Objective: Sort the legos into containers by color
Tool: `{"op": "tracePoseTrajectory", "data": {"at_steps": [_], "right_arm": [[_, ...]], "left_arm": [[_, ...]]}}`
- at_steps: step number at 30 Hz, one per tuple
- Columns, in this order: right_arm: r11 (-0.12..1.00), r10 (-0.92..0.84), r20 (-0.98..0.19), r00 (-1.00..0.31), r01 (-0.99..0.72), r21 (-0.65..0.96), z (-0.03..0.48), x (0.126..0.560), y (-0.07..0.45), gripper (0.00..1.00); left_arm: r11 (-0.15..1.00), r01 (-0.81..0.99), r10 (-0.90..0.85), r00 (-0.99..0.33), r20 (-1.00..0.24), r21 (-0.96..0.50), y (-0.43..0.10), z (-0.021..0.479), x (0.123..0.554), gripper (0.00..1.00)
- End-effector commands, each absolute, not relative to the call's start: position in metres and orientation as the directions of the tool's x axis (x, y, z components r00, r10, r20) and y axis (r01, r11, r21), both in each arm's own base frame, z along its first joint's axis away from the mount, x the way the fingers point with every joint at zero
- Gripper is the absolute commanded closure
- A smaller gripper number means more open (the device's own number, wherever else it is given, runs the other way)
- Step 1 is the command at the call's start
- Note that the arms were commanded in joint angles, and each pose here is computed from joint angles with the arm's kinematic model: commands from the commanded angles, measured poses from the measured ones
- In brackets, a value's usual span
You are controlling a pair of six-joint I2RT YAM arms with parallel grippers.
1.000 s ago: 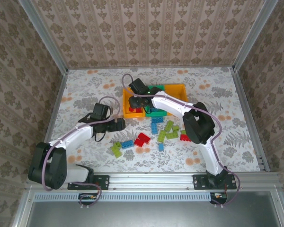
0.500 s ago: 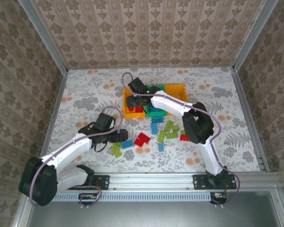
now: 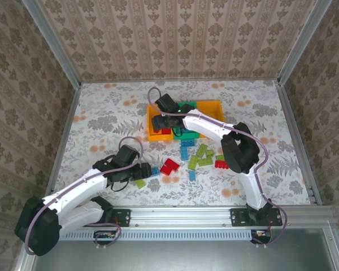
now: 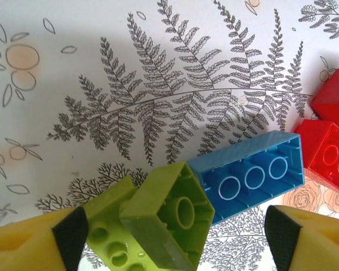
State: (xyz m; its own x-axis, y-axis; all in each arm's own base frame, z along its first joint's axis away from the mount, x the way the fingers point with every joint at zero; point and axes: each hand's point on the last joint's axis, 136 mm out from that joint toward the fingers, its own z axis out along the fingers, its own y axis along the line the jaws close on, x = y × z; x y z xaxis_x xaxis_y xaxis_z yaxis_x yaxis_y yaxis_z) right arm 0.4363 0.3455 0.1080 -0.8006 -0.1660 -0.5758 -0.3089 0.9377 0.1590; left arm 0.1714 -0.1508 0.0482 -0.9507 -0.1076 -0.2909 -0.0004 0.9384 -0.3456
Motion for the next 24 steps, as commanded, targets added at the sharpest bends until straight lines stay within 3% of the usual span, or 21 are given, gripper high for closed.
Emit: {"op": "tracePoseTrajectory", "data": {"at_steps": [1, 10, 24], "right_arm": [[0.94, -0.131, -0.585, -0.8, -0.288, 0.184, 0.122, 0.433, 0.337, 0.27], [0.947, -0.109, -0.584, -0.804, -0.263, 0.186, 0.121, 0.428, 0.317, 0.26], [0.953, -0.101, -0.569, -0.816, -0.243, 0.18, 0.113, 0.419, 0.302, 0.26]], "left_arm": [[0.938, -0.023, -0.134, -0.944, -0.3, -0.346, -0.155, 0.053, 0.177, 0.22], [0.944, 0.0, -0.11, -0.943, -0.313, -0.329, -0.166, 0.05, 0.186, 0.45], [0.961, 0.016, -0.091, -0.924, -0.37, -0.275, -0.169, 0.053, 0.209, 0.46]]}}
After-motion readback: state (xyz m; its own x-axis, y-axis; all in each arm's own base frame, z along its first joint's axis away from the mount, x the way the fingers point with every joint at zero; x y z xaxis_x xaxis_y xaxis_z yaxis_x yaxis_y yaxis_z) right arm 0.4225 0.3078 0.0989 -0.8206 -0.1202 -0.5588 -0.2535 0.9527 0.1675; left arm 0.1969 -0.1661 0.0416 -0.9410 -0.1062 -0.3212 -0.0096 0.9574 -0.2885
